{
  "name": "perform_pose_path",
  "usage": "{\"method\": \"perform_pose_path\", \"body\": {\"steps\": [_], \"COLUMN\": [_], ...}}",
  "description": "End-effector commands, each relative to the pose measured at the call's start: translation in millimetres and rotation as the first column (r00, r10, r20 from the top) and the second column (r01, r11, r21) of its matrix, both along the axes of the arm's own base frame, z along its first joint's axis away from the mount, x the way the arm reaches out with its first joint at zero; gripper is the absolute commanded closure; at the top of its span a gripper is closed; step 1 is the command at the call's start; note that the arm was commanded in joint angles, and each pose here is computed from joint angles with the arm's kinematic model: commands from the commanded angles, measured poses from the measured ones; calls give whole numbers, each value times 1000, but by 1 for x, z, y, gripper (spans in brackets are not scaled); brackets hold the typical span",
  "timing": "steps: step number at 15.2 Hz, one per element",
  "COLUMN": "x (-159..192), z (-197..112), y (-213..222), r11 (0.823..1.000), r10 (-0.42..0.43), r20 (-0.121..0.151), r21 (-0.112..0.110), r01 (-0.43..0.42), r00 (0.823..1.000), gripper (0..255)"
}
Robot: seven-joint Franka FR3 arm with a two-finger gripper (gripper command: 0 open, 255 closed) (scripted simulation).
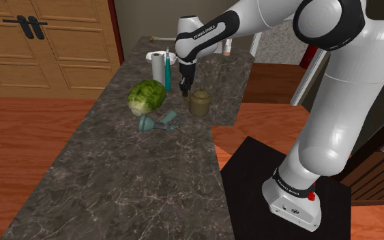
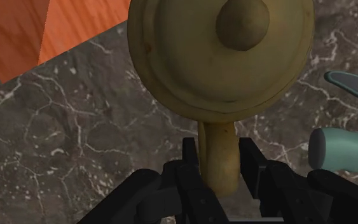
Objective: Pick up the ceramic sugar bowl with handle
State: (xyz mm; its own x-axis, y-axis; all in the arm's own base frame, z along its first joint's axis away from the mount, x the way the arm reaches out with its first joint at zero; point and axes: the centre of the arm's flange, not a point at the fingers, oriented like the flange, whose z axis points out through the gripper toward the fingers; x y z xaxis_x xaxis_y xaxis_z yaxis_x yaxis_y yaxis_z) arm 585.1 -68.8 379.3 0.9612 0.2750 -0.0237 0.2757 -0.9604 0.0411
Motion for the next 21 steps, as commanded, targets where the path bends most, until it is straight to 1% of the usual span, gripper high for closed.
{"method": "perform_pose_path", "body": {"steps": [1,8,21], "x": [0,0,0], "z": [0,0,68], "y": [0,0,0], "r11": [1000,1000,1000], "r10": [0,0,0], "r20": [0,0,0], "r21": [0,0,0], "r01": [0,0,0], "r00": [1000,1000,1000], "gripper": [255,255,255]}}
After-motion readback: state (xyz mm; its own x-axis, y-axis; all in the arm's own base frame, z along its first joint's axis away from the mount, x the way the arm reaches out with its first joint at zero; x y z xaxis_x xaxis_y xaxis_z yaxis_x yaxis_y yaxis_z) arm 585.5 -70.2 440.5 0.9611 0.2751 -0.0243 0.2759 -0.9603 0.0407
